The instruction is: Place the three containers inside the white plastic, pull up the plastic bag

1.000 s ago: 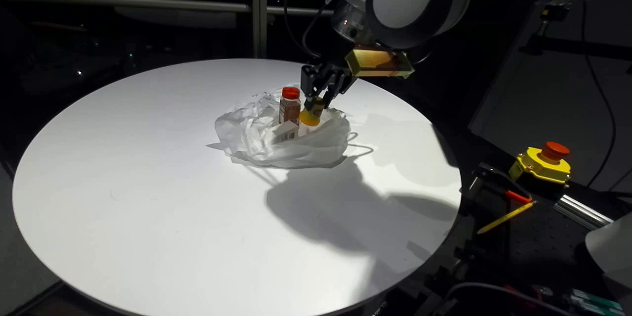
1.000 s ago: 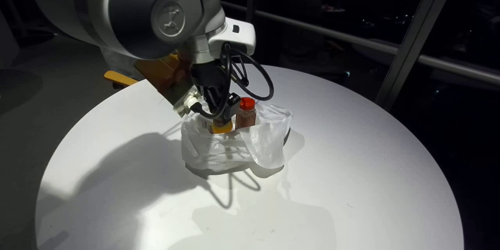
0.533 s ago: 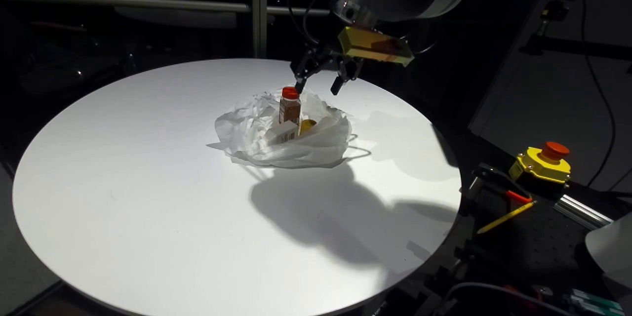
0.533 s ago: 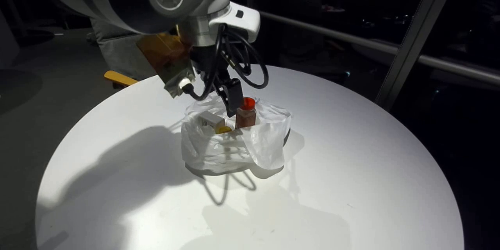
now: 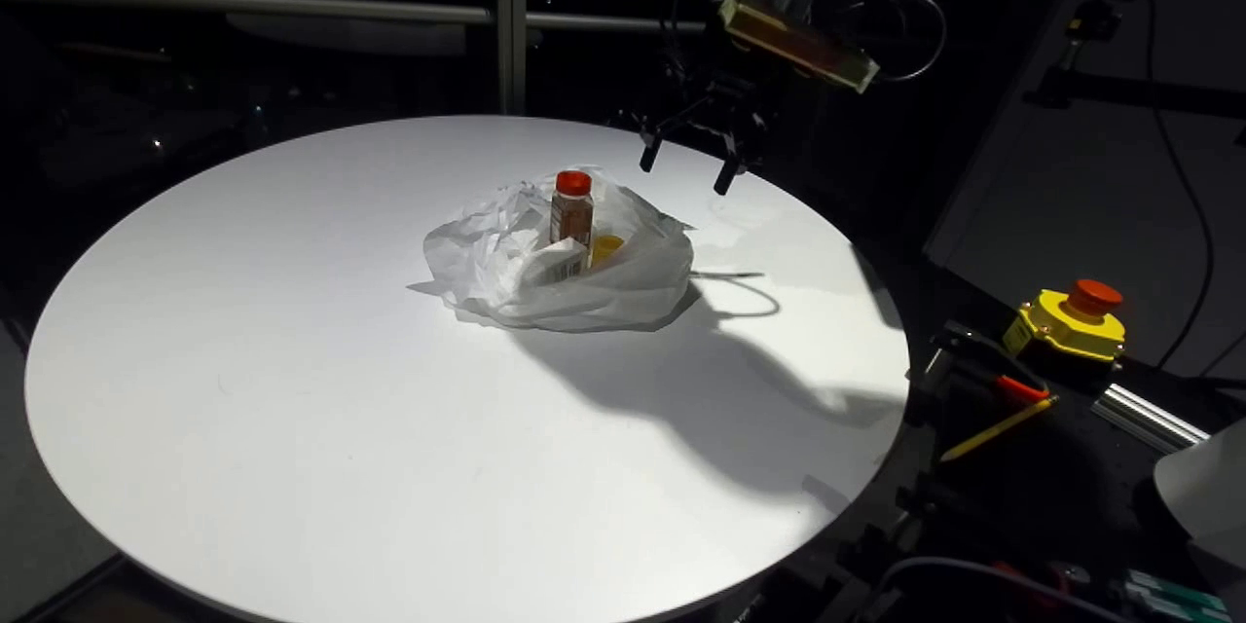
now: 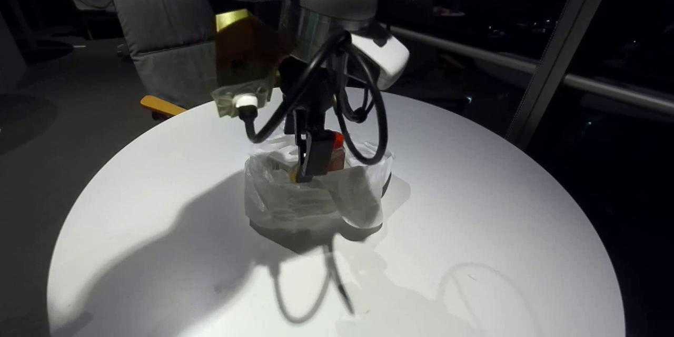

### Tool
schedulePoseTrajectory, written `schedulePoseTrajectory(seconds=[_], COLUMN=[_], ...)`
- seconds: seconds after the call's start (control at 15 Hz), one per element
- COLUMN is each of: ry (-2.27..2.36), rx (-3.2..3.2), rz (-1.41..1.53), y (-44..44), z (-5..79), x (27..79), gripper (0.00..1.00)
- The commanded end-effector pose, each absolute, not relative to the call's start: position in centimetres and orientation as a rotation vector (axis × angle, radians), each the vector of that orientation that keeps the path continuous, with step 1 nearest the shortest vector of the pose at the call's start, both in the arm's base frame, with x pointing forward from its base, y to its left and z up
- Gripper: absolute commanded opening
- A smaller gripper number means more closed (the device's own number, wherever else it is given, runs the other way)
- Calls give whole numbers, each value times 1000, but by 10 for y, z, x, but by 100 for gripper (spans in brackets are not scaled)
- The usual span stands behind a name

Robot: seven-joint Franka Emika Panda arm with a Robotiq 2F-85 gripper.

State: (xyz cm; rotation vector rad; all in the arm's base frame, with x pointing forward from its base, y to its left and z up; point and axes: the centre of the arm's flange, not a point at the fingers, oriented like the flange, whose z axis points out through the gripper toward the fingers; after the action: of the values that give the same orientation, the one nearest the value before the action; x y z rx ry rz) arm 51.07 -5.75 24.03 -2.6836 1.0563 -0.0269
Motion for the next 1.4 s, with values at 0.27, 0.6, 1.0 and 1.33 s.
schedulePoseTrajectory(seconds=[0.27, 0.6, 1.0, 1.33], ry=[1405, 1572, 1741, 1836], rx=[-2317, -2245, -2088, -1907], rz=[-2, 82, 186, 229], y=[-118, -143, -156, -165], z=[208, 176, 152, 145], x=[544, 527, 513, 520], gripper=[100, 100, 100, 100])
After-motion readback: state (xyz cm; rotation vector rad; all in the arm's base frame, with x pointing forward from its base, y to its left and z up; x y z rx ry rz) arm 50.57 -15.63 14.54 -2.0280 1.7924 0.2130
